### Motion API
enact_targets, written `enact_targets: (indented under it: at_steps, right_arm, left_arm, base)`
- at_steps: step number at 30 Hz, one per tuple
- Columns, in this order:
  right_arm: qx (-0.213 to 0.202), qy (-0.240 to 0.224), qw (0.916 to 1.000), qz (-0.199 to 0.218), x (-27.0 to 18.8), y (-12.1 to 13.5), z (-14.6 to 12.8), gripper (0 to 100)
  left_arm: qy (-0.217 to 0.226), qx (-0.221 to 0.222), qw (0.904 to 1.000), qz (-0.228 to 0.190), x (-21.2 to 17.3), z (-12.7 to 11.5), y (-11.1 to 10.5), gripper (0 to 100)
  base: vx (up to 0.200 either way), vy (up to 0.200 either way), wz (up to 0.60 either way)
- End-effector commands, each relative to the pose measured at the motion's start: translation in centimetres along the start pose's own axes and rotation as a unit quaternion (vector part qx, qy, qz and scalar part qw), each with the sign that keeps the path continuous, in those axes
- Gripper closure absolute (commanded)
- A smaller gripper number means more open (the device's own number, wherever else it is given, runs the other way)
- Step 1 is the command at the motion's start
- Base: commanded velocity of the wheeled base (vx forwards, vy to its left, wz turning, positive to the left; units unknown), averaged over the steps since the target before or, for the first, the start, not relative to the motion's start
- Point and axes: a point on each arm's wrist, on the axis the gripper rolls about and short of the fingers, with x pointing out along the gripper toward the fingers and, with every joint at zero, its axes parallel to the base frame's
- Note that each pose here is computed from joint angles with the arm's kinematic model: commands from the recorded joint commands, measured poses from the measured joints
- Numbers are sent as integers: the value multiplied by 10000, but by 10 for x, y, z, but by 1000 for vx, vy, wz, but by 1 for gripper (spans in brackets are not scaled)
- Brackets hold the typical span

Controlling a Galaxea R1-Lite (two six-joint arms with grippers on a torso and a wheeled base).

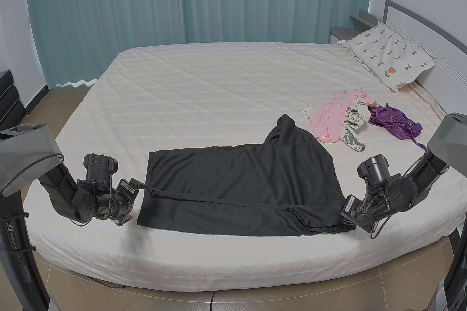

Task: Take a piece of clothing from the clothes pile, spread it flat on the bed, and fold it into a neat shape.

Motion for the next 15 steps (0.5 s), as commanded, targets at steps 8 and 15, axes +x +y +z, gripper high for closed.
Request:
enact_targets:
  at_steps: [8,15]
  right_arm:
    - [-75,169,9997,-153,-7,-13,-14,0]
    - [40,-148,9997,206,-26,-10,3,0]
  left_arm:
    - [-4,-4,10000,-4,0,0,0,0]
    - [-46,0,10000,-86,-2,3,-4,0]
  base:
    - [0,0,0]
    - [0,0,0]
